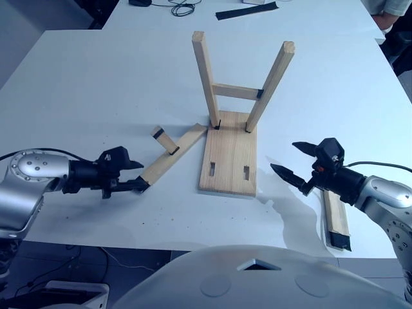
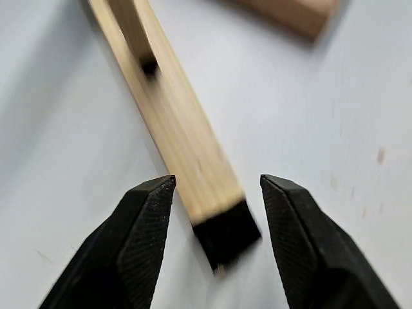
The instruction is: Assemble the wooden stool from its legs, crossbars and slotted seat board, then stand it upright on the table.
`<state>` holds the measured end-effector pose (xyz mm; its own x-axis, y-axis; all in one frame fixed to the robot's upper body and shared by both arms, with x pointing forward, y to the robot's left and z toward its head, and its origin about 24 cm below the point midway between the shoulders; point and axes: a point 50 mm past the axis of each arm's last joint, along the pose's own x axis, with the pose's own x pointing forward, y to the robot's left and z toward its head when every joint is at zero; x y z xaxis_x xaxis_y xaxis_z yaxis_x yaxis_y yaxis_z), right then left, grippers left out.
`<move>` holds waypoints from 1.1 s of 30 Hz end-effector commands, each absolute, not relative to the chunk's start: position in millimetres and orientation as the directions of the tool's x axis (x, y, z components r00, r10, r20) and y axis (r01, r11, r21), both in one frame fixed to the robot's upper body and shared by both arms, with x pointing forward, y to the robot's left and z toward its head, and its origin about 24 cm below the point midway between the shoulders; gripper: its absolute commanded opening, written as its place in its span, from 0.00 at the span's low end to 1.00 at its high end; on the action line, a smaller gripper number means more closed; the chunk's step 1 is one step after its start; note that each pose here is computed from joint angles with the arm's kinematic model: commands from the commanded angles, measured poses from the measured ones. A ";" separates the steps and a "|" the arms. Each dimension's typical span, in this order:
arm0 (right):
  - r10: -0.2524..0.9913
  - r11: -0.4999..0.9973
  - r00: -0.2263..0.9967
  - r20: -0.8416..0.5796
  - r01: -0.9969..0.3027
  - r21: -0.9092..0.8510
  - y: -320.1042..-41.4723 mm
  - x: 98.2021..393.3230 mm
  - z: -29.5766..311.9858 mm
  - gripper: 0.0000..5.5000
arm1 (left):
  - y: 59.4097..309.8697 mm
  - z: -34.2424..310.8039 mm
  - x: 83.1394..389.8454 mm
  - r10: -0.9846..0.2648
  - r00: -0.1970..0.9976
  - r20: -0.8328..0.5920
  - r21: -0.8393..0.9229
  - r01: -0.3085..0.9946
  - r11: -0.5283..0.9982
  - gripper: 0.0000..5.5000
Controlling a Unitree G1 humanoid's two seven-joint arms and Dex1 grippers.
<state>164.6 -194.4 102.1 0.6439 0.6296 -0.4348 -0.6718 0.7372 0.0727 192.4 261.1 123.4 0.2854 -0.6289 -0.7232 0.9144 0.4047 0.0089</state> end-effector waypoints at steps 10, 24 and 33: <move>0.612 0.737 0.645 -0.459 -0.675 0.035 -195.4 161.4 97.6 0.86 | 250.8 116.3 194.3 -0.535 0.376 -0.757 -0.108 0.736 0.669 0.66; 0.622 0.723 0.631 -0.463 -0.690 0.032 -194.4 162.6 96.2 0.86 | 243.3 96.6 190.0 -0.542 0.361 -0.759 -0.159 0.705 0.691 0.67; 0.631 0.711 0.618 -0.469 -0.702 0.030 -196.1 164.4 97.1 0.86 | 241.9 72.9 182.3 -0.507 0.392 -0.768 -0.124 0.685 0.718 0.67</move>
<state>162.5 -195.0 95.6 0.6202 0.6313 -0.4656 -0.6948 0.7176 0.0473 185.5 244.7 79.8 0.3906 -0.5154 -0.7628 0.6872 0.7146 -0.1309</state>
